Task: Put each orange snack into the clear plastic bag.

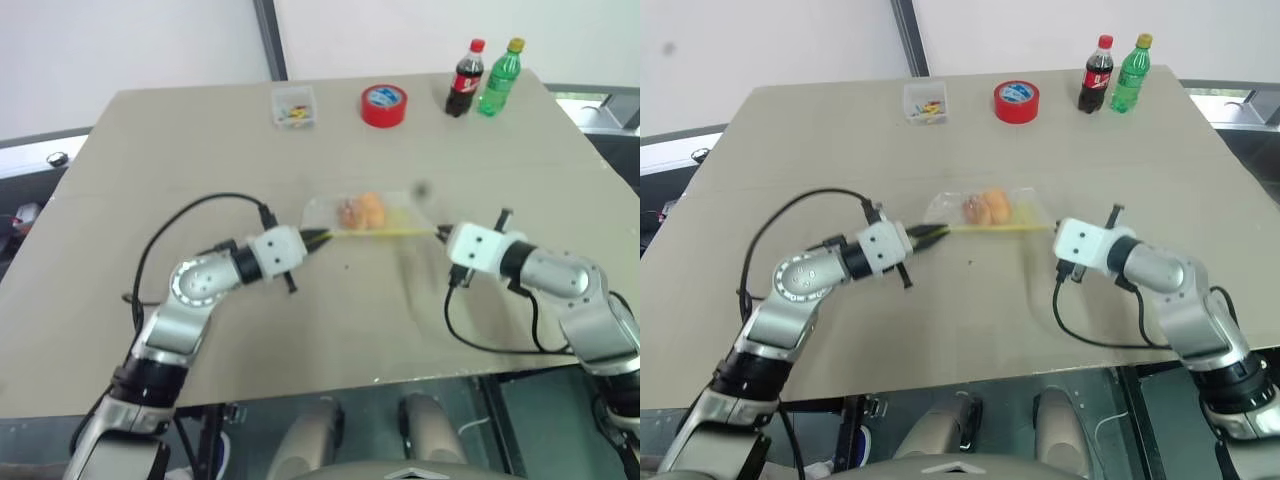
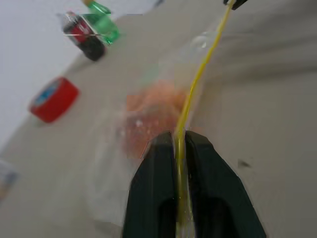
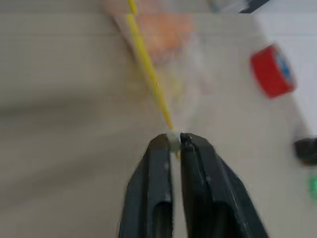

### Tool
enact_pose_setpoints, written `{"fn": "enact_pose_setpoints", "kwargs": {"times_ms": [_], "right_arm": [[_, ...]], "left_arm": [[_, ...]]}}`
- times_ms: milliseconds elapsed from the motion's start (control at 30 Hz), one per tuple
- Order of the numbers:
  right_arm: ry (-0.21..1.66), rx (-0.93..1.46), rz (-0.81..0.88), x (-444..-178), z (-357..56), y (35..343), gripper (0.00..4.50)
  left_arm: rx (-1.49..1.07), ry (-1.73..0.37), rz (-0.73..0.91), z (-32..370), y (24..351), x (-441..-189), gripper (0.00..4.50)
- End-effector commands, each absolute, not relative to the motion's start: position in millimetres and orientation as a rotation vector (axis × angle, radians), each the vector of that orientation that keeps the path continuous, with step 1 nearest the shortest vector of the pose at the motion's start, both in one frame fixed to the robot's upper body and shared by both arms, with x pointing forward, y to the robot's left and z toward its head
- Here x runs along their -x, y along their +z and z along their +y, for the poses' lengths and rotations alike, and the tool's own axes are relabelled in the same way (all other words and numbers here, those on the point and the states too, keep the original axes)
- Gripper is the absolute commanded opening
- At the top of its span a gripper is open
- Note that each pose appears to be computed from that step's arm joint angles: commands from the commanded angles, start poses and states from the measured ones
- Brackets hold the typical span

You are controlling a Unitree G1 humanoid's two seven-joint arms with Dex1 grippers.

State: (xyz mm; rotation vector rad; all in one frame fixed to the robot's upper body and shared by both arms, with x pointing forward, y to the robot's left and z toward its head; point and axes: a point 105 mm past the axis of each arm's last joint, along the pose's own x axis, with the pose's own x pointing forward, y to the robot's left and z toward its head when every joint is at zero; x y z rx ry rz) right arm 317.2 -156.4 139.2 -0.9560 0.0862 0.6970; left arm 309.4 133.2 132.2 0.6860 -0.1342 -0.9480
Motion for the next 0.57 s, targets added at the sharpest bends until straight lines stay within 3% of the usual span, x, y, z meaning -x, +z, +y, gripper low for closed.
{"fn": "enact_pose_setpoints", "kwargs": {"times_ms": [33,167,233,433,567], "right_arm": [[0.658,0.879,0.101,-307.7,-177.5,154.1,1.8],[0.629,0.691,0.126,-292.8,-198.4,158.9,3.84],[0.625,0.569,0.118,-280.3,-211.5,166.9,4.5],[0.706,0.43,0.155,-246.7,-225.9,172.8,4.5],[0.75,0.396,0.162,-238.6,-224.7,175.3,4.5]], "left_arm": [[-0.527,-0.935,-0.078,147.0,142.0,-300.7,1.82],[-0.323,-0.892,0.007,168.7,143.6,-290.5,3.75],[-0.246,-0.879,0.056,182.2,144.0,-279.9,4.48],[-0.206,-0.862,0.111,209.9,159.1,-255.9,4.48],[-0.191,-0.87,0.14,216.4,160.3,-248.8,4.48]]}}
